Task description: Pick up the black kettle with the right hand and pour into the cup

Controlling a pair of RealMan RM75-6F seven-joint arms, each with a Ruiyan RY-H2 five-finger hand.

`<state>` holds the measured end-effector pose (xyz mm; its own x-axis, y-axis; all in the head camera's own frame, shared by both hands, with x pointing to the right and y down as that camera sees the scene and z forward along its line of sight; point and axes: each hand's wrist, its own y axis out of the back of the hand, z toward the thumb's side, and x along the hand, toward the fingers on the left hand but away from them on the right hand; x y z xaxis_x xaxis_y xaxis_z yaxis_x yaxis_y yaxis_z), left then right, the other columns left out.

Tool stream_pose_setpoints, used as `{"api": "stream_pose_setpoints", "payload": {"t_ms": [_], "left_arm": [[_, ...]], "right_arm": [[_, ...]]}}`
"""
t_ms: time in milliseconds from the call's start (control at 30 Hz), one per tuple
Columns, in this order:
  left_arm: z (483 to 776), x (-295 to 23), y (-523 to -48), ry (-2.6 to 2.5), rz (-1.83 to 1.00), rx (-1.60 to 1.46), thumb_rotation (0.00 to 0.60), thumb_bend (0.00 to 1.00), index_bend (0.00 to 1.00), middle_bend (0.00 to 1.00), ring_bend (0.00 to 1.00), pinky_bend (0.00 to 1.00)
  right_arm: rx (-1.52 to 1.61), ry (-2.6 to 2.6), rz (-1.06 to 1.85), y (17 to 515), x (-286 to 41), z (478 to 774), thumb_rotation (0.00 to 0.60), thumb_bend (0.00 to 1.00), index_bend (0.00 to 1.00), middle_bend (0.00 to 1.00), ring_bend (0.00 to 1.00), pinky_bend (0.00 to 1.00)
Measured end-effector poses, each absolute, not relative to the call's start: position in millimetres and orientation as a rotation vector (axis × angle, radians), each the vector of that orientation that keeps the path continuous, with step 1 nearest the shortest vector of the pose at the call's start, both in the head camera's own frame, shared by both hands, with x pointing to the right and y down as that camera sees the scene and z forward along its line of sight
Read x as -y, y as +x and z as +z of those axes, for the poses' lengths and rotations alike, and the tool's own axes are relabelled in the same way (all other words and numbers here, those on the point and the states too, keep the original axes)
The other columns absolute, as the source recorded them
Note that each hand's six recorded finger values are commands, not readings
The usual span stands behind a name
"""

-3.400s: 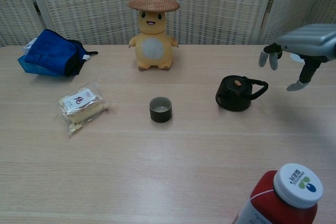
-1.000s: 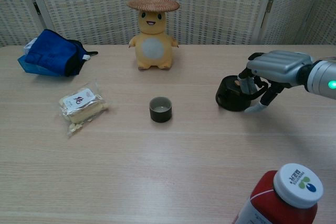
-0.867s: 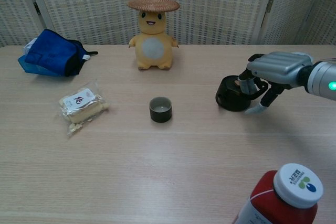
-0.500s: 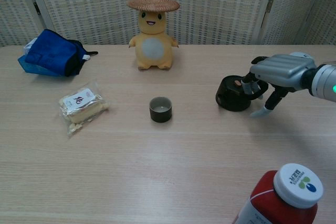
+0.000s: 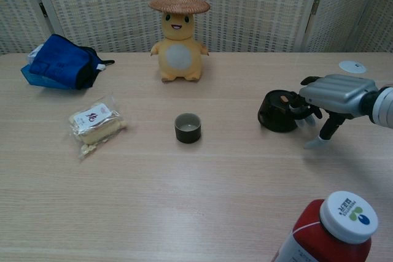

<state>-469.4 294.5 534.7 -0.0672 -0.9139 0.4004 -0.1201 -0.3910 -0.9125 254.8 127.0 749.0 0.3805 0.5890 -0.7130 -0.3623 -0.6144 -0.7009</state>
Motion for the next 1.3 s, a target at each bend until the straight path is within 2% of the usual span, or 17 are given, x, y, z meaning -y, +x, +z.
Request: {"api": "stream_pose_setpoints", "payload": {"t_ms": [133,233,400,533,633,867,1067,1233,1300], "left_arm": [[534,-295,-470,-1.542,-1.53,-1.136,0.6,0.22,0.11,0.0,0.0,0.0],[534,-295,-470,-1.539,-1.531,-1.137,0.6,0.22,0.11,0.0,0.0,0.0],[533,-296,-472,-1.533,-1.538,-1.14,0.6,0.22,0.11,0.0,0.0,0.0],[534,-297,-473,-1.532,-1.542,-1.141,0.6,0.22,0.11,0.0,0.0,0.0],[534,-297,-472,-1.534,-1.543,-1.14,0.6,0.22,0.11,0.0,0.0,0.0],[534,-297,-472,-1.537,-1.543,-1.142,0.6,0.22,0.11,0.0,0.0,0.0],[533,-297,-471,-1.539,-1.538,-1.144,0.6,0.22,0.11,0.0,0.0,0.0],[534,-297,-469,-1.543,-1.535,-1.142,0.6,0.22,0.11,0.0,0.0,0.0],[533,-297,-469,-1.543,-1.533,-1.141,0.6,0.22,0.11,0.0,0.0,0.0]], "right_arm": [[0.22,-1.773,1.371,253,-124,748,0.546,0.0,0.64,0.71,0.7,0.0],[0.241,-1.78,1.364,249,-120,747,0.572,0.0,0.7,0.77,0.76,0.0],[0.29,-1.812,1.351,241,-110,743,0.578,0.0,0.78,0.85,0.83,0.0],[0.31,-1.829,1.342,235,-103,741,0.58,0.0,0.82,0.89,0.85,0.07],[0.32,-1.841,1.342,233,-100,740,0.579,0.0,0.86,0.91,0.87,0.08],[0.36,-1.882,1.359,232,-93,739,0.511,0.0,0.92,0.95,0.91,0.11],[0.402,-1.893,1.356,234,-84,733,0.485,0.0,0.93,0.97,0.92,0.12],[0.426,-1.939,1.351,234,-83,726,0.379,0.0,0.95,0.97,0.92,0.12],[0.429,-1.957,1.351,235,-84,722,0.361,0.0,0.95,0.97,0.92,0.12]]}}
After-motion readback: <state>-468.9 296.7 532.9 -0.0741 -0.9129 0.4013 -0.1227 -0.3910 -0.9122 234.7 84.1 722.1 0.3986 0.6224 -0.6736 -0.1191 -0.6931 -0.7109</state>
